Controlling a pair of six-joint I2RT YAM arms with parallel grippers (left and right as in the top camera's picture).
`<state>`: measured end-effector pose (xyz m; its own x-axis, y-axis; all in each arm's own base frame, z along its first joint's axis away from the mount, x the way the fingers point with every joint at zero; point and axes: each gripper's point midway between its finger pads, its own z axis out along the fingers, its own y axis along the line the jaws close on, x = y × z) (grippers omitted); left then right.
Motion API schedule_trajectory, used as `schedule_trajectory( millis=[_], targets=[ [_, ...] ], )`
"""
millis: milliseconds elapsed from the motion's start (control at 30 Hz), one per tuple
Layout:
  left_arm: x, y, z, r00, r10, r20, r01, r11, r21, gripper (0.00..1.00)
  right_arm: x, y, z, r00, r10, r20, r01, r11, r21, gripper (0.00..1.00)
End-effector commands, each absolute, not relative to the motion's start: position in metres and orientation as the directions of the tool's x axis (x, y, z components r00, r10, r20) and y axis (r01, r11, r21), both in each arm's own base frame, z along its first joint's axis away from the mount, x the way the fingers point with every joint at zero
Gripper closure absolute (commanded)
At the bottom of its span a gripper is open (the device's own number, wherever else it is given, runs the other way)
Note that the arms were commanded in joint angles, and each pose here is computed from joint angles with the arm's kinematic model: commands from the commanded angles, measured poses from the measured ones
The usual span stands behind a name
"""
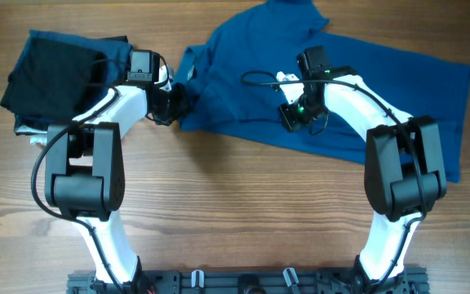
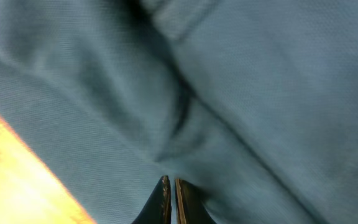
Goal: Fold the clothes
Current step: 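Hold the shirt with both grippers near the collar and center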
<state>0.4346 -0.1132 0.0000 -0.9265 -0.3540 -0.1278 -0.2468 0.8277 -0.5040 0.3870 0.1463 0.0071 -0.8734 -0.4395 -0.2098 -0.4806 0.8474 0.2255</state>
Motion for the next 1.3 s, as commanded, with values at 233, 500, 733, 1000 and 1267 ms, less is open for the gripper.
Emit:
schedule_trajectory(
  millis=[233,500,733,1000,1267],
  targets=[
    [0.433,-0.11,-0.011,-0.931,-0.344,-0.124,-0.249,0.844,-0.475,0.96,0.372,0.144,0.0,-0.91,-0.395,-0.127,-0.415,0.875,0.25,0.96],
    [0.433,-0.11,-0.011,-0.931,-0.344,-0.125,-0.249,0.844,-0.475,0.96,0.364,0.152,0.001,-0.883,-0.449,-0.138,-0.47,0.829,0.304,0.95],
    [0.433,-0.11,-0.011,-0.931,-0.344,-0.124,-0.249,0.844,-0.475,0.96,0.362,0.151,-0.017,-0.87,-0.463,-0.17,-0.493,0.82,0.289,0.95],
    [0.433,-0.11,-0.011,-0.931,-0.344,-0.125,-0.249,0.844,-0.475,0.96,0.386,0.134,-0.012,-0.895,-0.405,-0.185,-0.435,0.885,0.166,0.92],
    [0.433,-0.11,-0.011,-0.931,-0.344,-0.123,-0.25,0.844,-0.474,0.96,0.423,0.121,-0.003,-0.889,-0.36,-0.282,-0.384,0.923,0.032,0.89]
  ],
)
